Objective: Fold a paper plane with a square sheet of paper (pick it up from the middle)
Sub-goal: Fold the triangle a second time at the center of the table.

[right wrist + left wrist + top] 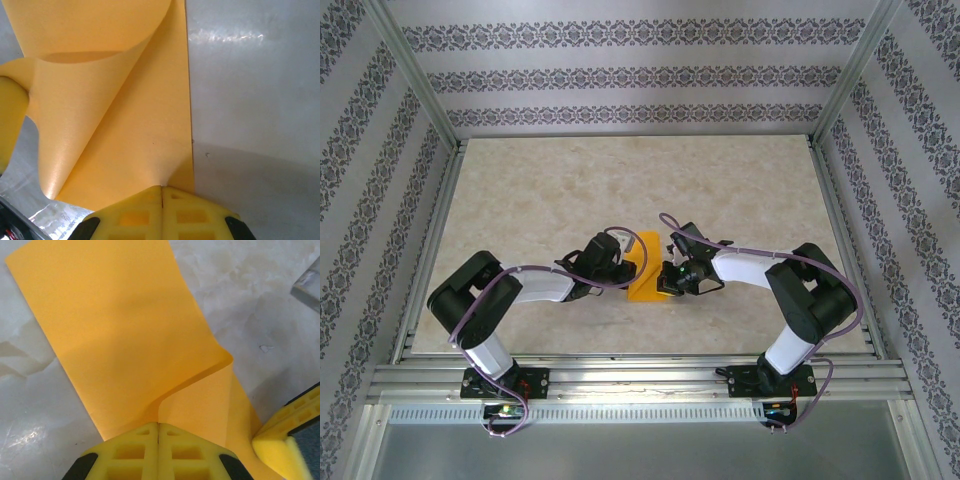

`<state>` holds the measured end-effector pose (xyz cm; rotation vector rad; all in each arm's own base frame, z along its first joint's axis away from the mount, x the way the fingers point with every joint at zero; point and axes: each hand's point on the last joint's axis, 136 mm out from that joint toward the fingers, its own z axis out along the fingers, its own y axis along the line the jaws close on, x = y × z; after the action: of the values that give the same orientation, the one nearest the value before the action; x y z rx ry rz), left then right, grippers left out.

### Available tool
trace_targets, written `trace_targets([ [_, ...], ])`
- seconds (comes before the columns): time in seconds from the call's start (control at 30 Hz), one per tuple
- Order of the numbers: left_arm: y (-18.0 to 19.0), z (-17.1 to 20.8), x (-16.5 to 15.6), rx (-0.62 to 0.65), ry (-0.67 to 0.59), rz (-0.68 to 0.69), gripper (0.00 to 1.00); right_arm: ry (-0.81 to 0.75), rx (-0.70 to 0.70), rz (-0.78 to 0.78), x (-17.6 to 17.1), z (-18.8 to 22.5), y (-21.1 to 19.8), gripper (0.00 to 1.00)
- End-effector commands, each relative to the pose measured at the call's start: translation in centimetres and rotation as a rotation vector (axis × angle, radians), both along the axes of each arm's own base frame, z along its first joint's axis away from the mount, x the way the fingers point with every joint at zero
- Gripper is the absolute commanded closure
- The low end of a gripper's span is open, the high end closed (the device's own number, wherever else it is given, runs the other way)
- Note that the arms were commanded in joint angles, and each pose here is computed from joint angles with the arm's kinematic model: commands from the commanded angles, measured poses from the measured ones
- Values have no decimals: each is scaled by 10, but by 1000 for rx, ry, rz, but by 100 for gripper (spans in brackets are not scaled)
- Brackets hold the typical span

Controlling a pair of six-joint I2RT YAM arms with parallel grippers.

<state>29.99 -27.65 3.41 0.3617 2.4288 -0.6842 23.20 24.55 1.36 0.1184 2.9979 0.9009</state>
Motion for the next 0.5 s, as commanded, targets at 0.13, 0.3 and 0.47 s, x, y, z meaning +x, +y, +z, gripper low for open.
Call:
trace_targets([
  [0.13, 12, -8, -1, 48, 23, 30, 100, 35, -83, 4, -9, -12, -11, 100],
  [0.3, 11, -8, 0, 43, 16, 20, 100, 32, -82, 5, -8, -12, -10, 100],
  [0.47, 10, -11, 0, 51, 29, 18, 99, 29, -83, 3, -8, -11, -11, 100],
])
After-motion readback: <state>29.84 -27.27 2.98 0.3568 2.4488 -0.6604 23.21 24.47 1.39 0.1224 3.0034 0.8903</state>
